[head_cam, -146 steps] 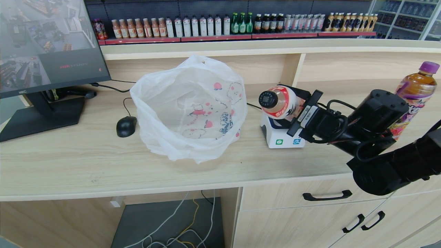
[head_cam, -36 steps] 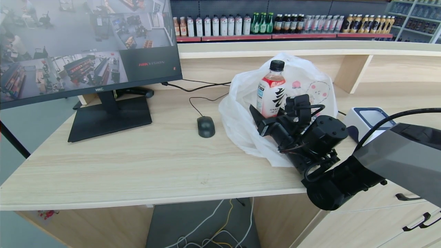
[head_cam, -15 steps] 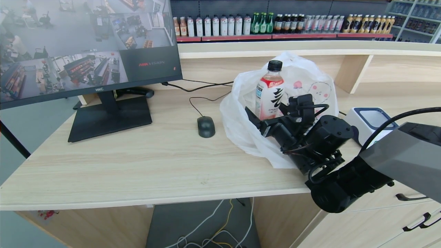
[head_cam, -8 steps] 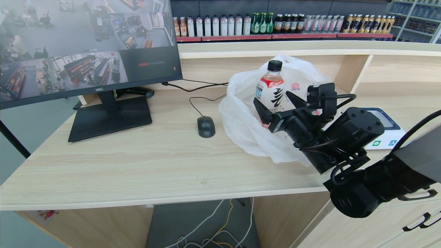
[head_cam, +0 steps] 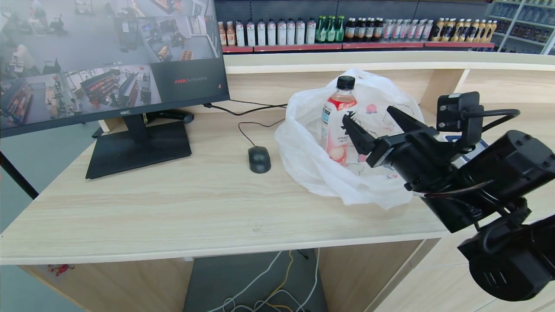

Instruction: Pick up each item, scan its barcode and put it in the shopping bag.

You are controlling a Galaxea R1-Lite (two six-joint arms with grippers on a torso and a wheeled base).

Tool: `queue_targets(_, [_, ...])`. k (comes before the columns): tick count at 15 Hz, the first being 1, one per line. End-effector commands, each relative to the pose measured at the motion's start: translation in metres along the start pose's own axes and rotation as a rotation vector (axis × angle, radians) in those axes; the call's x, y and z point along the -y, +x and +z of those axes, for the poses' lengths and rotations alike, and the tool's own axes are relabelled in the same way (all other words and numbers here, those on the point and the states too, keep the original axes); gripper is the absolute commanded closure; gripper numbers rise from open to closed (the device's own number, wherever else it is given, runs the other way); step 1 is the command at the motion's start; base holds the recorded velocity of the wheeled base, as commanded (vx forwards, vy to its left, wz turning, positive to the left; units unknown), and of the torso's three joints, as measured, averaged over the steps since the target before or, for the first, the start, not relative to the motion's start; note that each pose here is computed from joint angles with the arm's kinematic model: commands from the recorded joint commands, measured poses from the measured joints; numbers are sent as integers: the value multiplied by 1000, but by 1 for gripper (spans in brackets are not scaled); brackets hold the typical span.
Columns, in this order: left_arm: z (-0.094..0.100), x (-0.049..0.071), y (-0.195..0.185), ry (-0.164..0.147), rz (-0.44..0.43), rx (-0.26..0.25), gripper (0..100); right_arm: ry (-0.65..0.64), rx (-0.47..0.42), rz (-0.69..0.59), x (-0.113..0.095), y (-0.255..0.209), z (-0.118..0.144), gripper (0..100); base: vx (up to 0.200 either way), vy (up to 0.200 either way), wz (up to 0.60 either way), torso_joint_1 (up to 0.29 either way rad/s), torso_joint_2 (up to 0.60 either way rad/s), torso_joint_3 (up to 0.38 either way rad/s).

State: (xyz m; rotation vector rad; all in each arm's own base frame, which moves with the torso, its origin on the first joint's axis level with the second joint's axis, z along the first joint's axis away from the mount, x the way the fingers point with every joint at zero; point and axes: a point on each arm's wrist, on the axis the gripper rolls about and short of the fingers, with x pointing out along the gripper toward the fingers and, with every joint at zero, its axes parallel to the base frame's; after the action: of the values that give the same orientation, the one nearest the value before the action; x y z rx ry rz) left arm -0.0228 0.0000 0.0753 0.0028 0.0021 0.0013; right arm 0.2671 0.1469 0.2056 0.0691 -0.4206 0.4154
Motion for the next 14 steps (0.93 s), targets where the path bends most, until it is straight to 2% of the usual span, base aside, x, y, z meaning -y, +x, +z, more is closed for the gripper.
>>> queue_targets(1, [0, 0, 0, 0, 0, 1, 0, 3, 36, 1, 2, -20, 25, 0, 0, 0, 0, 0, 0, 0])
queue_targets(8, [0, 0, 0, 0, 0, 1, 0, -2, 29, -1, 4, -38, 33, 0, 0, 0, 0, 0, 0, 0])
queue_targets(13, [0, 0, 0, -4, 0, 1, 0, -3, 36, -2, 5, -39, 36, 0, -200, 0, 0, 3, 2, 3])
queue_targets(14, [0, 0, 0, -3, 0, 1, 0, -3, 33, -2, 5, -40, 35, 0, 0, 0, 0, 0, 0, 0])
